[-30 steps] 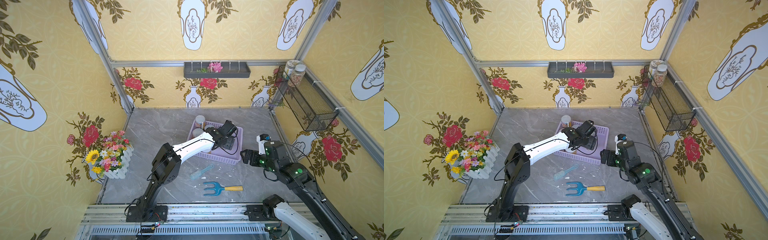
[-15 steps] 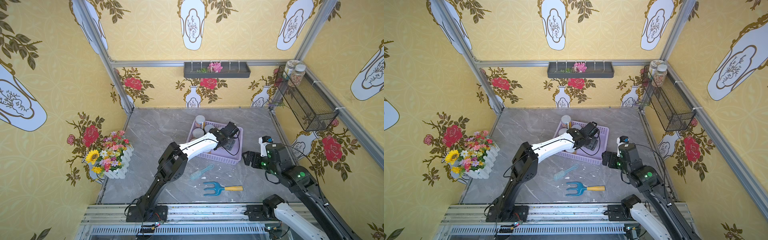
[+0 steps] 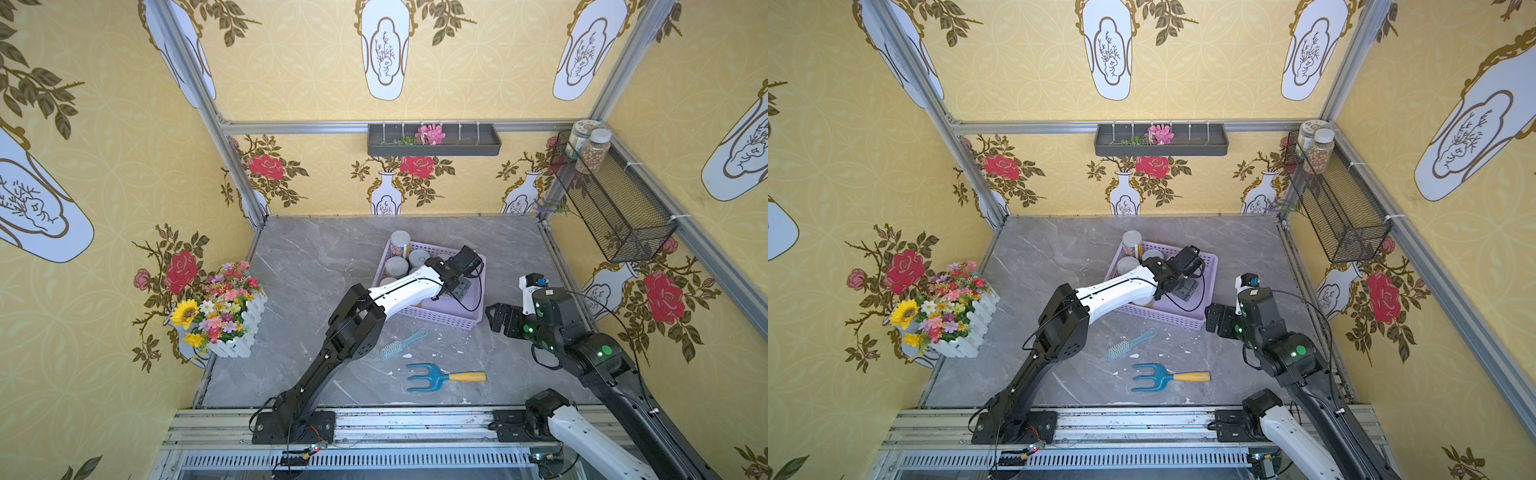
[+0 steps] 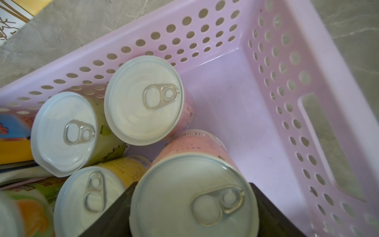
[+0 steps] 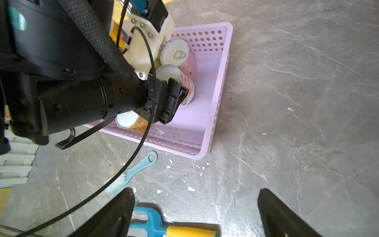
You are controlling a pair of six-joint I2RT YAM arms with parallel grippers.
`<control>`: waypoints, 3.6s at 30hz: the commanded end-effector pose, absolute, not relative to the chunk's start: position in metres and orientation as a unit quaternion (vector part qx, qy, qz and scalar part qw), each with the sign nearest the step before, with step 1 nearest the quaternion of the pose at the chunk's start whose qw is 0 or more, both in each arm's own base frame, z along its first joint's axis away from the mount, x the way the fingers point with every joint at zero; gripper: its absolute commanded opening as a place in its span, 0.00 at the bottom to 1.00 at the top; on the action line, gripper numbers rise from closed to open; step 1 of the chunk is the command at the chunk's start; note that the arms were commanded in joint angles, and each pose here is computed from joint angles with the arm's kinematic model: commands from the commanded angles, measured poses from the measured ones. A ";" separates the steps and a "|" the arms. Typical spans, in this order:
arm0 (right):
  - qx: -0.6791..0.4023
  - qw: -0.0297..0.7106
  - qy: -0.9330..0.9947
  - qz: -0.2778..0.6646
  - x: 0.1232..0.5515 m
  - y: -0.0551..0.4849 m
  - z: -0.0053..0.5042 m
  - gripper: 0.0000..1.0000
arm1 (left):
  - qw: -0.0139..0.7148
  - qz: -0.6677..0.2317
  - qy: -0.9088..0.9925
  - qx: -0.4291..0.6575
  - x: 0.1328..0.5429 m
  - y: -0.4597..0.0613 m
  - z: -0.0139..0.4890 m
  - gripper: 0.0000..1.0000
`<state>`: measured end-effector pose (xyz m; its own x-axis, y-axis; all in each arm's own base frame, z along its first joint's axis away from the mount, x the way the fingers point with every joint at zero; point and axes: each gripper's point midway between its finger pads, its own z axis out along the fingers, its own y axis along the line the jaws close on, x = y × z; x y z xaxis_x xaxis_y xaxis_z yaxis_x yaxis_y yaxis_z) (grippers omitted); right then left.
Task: Put the canned food in the basket
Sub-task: Place the canned food in the basket, then reset both arms
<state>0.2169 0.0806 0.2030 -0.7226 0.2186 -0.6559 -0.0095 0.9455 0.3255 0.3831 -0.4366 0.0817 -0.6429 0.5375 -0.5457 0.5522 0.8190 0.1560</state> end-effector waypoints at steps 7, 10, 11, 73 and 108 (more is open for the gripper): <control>0.057 0.372 0.913 0.158 0.222 0.083 0.205 0.97 | 0.309 0.021 0.901 0.305 0.395 -0.433 0.071 0.00; 0.057 0.372 0.913 0.158 0.222 0.083 0.205 0.97 | 0.311 0.030 0.900 0.302 0.399 -0.431 0.069 0.00; 0.057 0.372 0.913 0.158 0.222 0.083 0.205 0.97 | 0.312 0.032 0.900 0.302 0.400 -0.430 0.069 0.00; 0.055 0.368 0.911 0.175 0.224 0.090 0.201 0.97 | 0.327 -0.001 0.910 0.255 0.410 -0.418 0.097 0.95; -0.158 0.385 0.870 0.264 0.291 0.176 0.204 0.97 | 0.482 -0.206 0.851 0.021 0.296 -0.250 0.211 1.00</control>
